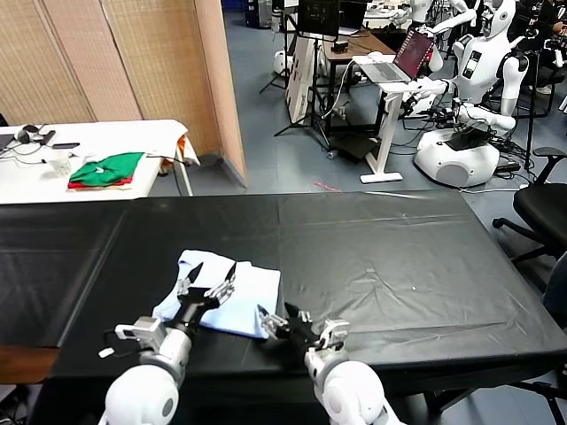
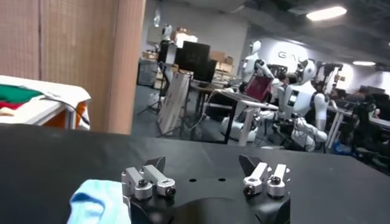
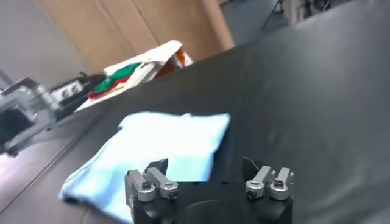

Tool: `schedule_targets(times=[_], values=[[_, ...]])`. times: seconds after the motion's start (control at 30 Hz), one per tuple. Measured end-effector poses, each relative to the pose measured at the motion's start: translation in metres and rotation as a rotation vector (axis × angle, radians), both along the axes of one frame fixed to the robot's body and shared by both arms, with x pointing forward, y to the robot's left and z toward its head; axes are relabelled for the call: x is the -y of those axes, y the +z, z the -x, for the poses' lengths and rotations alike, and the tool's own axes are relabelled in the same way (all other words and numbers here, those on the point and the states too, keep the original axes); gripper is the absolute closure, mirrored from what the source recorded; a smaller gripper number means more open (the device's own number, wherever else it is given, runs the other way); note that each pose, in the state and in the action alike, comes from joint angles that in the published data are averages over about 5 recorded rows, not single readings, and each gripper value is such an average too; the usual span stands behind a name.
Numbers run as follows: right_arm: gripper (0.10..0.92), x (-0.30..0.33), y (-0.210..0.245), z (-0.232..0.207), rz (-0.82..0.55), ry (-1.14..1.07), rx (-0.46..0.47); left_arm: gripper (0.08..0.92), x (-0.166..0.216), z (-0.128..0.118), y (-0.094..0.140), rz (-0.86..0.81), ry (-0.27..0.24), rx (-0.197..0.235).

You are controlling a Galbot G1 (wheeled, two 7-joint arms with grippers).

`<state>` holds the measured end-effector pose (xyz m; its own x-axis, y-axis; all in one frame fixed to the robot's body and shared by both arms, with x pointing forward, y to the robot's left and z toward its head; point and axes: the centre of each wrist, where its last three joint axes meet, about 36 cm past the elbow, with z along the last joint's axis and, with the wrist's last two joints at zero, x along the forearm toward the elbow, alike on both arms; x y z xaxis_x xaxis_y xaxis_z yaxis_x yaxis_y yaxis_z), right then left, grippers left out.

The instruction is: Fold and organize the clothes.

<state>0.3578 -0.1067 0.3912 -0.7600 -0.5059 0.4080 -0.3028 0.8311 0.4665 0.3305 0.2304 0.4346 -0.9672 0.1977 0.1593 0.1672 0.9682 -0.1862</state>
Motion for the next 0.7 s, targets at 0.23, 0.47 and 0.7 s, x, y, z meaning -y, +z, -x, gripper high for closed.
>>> schedule_targets(times=[0.23,0.47,0.7], values=[[0.617,-0.001,-0.006,-0.006,0.005,0.000,-0.010,0.092,-0.004,0.003,0.001,-0.008,0.018,0.010],[0.876,0.005,-0.004,-0.008,0.008,0.009,-0.032,0.092,-0.008,0.006,0.000,-0.014,0.038,0.011],[0.877,0.051,0.021,-0.025,0.113,-0.009,-0.029,0.092,-0.014,0.006,-0.003,-0.018,0.061,0.011]])
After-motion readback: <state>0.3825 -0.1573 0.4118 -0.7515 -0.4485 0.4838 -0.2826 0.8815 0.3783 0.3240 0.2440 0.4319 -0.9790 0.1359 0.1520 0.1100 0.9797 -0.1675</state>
